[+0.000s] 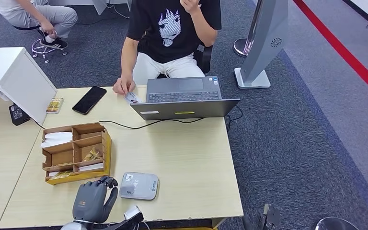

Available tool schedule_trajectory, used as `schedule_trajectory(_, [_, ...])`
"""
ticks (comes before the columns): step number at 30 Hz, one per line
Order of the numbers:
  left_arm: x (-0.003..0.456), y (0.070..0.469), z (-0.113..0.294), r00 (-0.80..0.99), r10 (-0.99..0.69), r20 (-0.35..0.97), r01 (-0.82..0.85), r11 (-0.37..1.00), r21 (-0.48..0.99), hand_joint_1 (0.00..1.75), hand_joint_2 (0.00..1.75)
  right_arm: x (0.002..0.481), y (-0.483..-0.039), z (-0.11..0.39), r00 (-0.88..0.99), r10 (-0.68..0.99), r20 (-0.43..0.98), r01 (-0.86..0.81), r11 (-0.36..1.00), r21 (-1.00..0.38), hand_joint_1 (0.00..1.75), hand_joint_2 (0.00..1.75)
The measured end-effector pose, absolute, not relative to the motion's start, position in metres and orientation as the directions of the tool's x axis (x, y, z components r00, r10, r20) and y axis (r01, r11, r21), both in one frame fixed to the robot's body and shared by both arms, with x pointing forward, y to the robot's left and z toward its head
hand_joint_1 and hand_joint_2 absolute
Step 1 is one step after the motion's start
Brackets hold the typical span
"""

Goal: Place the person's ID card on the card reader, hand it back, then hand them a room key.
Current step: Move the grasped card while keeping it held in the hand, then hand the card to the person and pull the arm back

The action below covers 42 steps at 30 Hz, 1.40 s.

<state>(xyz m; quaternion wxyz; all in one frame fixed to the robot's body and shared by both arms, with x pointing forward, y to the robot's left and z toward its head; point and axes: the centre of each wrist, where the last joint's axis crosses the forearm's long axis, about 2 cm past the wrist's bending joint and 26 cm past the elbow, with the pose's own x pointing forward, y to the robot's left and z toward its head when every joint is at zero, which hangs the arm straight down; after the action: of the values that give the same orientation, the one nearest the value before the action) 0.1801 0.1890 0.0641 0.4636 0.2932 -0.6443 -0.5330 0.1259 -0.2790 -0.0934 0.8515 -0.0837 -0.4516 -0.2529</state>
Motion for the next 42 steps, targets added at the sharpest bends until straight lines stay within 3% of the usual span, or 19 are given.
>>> schedule_trajectory(6, [0.184,0.190,0.060,-0.394,-0.885,0.248,0.090,0.232,0.969,1.75,1.75,0.126,-0.279,-0.093,0.465,-0.353,0.812,0.508,0.858,0.082,0.00,1.75])
schedule_trajectory(17, [0.217,0.193,0.104,-0.449,-0.882,0.143,-0.087,0.203,0.975,1.75,1.75,0.126,-0.278,-0.093,0.469,-0.343,0.814,0.497,0.864,0.078,0.00,1.75])
schedule_trajectory(25, [0.264,0.217,0.159,-0.403,-0.912,0.071,-0.249,0.184,0.951,1.75,1.75,0.128,-0.277,-0.093,0.475,-0.328,0.816,0.476,0.876,0.075,0.00,1.75])
schedule_trajectory(33, [0.312,0.253,0.200,-0.264,-0.964,-0.014,-0.336,0.078,0.938,1.75,1.75,0.134,-0.275,-0.091,0.502,-0.292,0.814,0.421,0.905,0.065,0.00,1.75])
schedule_trajectory(42, [0.334,0.283,0.202,-0.175,-0.985,0.009,-0.327,0.066,0.943,1.75,1.75,0.140,-0.273,-0.089,0.508,-0.274,0.817,0.389,0.919,0.065,0.00,1.75])
